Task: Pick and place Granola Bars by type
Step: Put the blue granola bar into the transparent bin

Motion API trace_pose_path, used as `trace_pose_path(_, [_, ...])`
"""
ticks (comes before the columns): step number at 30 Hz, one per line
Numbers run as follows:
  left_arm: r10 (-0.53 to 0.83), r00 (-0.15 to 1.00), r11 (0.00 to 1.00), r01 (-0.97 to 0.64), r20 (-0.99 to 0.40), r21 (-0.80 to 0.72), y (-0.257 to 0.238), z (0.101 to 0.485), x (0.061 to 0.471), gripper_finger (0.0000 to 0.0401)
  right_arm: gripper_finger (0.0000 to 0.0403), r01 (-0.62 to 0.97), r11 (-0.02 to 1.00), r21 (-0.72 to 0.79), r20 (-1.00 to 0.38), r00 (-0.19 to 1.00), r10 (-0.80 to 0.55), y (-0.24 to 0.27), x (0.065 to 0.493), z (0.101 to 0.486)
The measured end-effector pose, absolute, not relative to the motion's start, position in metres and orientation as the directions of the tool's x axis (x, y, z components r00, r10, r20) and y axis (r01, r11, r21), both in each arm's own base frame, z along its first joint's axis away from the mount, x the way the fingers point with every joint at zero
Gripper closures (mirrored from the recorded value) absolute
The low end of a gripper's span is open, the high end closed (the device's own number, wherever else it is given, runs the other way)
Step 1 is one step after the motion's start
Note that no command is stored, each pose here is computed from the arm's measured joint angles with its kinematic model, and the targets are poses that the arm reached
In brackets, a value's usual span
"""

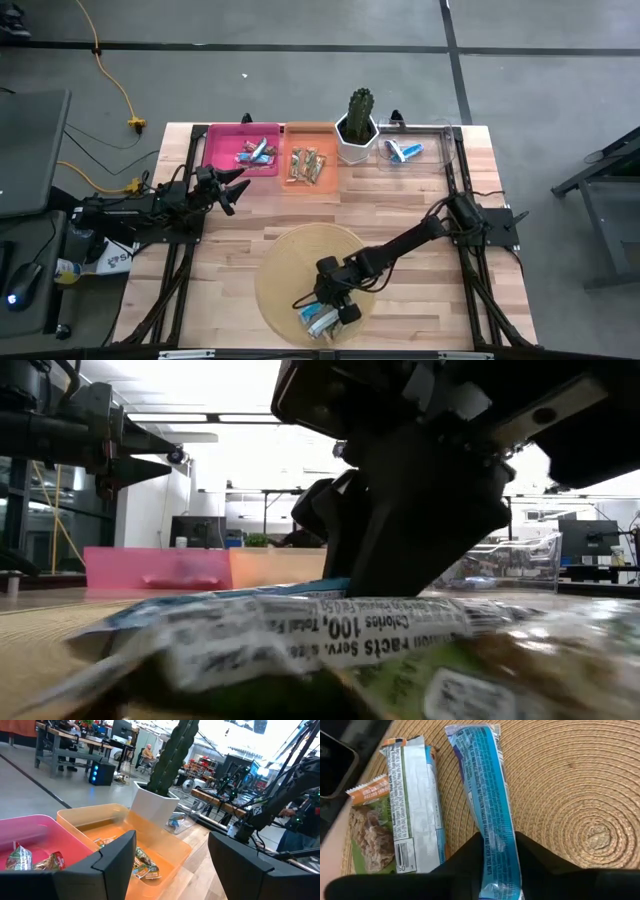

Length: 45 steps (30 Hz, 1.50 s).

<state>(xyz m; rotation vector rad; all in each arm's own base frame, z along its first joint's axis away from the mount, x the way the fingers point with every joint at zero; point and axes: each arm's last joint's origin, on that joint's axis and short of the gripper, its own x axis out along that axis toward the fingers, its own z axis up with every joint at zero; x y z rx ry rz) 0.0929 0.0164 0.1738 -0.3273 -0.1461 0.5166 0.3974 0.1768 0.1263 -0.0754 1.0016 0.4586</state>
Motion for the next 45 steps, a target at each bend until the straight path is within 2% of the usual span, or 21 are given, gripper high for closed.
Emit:
trace_pose_path(6, [0.507, 0.860, 0.819, -0.461, 0.055, -0.342, 0.016, 0.174, 0.093, 0.0156, 0.0330, -0.382, 0.914, 0.138, -0.822, 0.471, 0.321, 0.168, 0.400, 0.134])
trace_pose_path(18, [0.507, 0.860, 0.819, -0.461, 0.055, -0.343, 0.016, 0.174, 0.093, 0.0156, 0.0332, -0.338, 0.921, 0.196, -0.728, 0.579, 0.367, 0.152, 0.406, 0.174])
trace_pose_path(24, [0.507, 0.860, 0.819, -0.461, 0.054, -0.342, 0.016, 0.174, 0.093, 0.0156, 0.0332, -0.340, 0.889, 0.306, -0.624, 0.634, 0.457, 0.139, 0.408, 0.207])
trace_pose_path(30, [0.507, 0.860, 0.819, -0.461, 0.053, -0.342, 0.016, 0.174, 0.093, 0.0156, 0.0332, -0.378, 0.866, 0.326, -0.536, 0.681, 0.499, 0.125, 0.402, 0.244])
trace_pose_path(40, [0.507, 0.861, 0.819, -0.461, 0.053, -0.342, 0.016, 0.174, 0.093, 0.0156, 0.0332, -0.395, 0.880, 0.263, -0.416, 0.777, 0.473, 0.095, 0.373, 0.314])
trace_pose_path(45, [0.507, 0.860, 0.819, -0.461, 0.054, -0.342, 0.016, 0.174, 0.093, 0.0156, 0.0332, -0.338, 0.922, 0.188, -0.425, 0.818, 0.386, 0.077, 0.345, 0.346])
